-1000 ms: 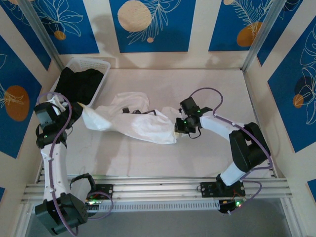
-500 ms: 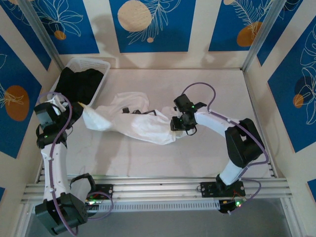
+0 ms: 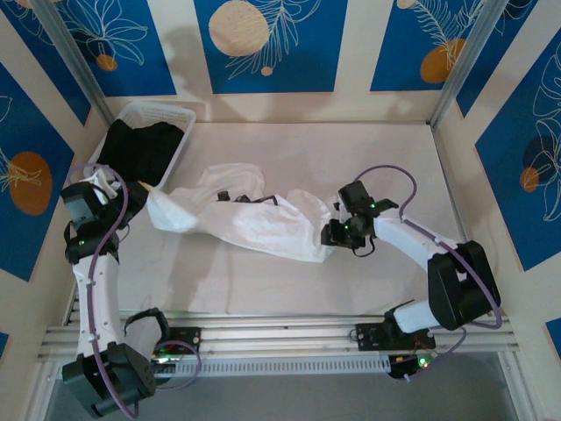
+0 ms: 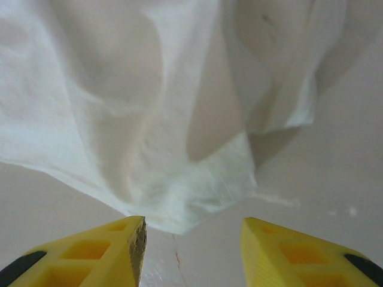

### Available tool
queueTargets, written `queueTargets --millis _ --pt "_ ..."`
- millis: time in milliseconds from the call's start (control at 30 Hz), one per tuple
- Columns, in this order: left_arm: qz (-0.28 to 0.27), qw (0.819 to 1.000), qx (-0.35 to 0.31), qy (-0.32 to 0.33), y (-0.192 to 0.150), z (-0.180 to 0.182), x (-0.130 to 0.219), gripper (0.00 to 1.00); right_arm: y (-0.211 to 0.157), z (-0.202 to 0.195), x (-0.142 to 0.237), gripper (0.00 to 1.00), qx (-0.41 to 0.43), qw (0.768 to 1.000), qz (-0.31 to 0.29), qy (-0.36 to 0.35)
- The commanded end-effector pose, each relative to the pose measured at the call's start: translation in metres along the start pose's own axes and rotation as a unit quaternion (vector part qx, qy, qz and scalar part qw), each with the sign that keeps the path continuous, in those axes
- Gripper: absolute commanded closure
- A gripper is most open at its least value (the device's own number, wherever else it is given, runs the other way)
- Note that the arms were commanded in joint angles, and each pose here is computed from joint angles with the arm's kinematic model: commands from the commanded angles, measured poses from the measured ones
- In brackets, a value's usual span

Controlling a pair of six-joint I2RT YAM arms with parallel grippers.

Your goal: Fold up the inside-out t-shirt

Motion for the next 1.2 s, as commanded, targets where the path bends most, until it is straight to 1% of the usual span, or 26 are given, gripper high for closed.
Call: queueTargets --millis 0,133,233,400,567,667,700,767,933,1033,1167 --pt "-0.001 1.000 -0.011 -0.022 0.000 -0.006 -0.001 1.00 -0.013 -0.003 -0.001 0.54 -0.028 0.999 0.024 0.040" --pt "0.001 1.000 -0.011 -0.024 -0.002 -0.007 -0.001 1.00 -0.023 -0.015 -0.009 0.54 -0.046 0.998 0.038 0.036" --pt "-0.001 1.000 -0.012 -0.026 -0.001 -0.008 -0.001 1.00 -0.021 -0.021 -0.013 0.54 -0.057 0.997 0.033 0.038" --pt "0.000 1.000 -0.012 -0.026 -0.002 -0.007 -0.001 1.00 -0.014 -0.013 -0.026 0.54 -0.062 0.995 0.047 0.068" --pt "0.000 1.000 -0.013 -0.026 -0.001 -0.008 -0.001 1.00 -0.006 -0.007 -0.039 0.55 -0.058 0.995 0.050 0.068" --pt "0.000 1.000 -0.012 -0.027 -0.002 -0.008 -0.002 1.00 -0.003 -0.001 -0.043 0.58 -0.053 0.995 0.051 0.073" --pt "0.000 1.000 -0.012 -0.026 -0.002 -0.007 -0.002 1.00 -0.002 0.001 -0.043 0.59 -0.051 0.995 0.048 0.076" --pt "0.000 1.000 -0.014 -0.028 -0.001 -0.008 -0.001 1.00 0.002 0.004 -0.040 0.66 -0.048 0.995 0.033 0.082" --pt "0.001 1.000 -0.013 -0.027 -0.002 -0.007 -0.002 1.00 0.016 0.010 -0.024 0.88 -0.034 0.995 -0.018 0.089" --pt "0.001 1.000 -0.012 -0.026 -0.002 -0.007 -0.002 1.00 0.021 0.008 -0.010 0.95 -0.027 0.995 -0.046 0.083" --pt "0.000 1.000 -0.011 -0.025 -0.001 -0.007 -0.002 1.00 0.023 0.006 0.014 0.97 -0.005 0.995 -0.077 0.057"
Point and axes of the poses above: each hand's point on the last joint's axis, 136 mm out from that joint toward the fingers, its own x axis back along the fingers, its own z axis along the line the jaws close on, y = z × x, the point moved 6 cm from there along x, back along the fingers, and after that the axes turned 10 degrees about -x, right-handed, at the moved point
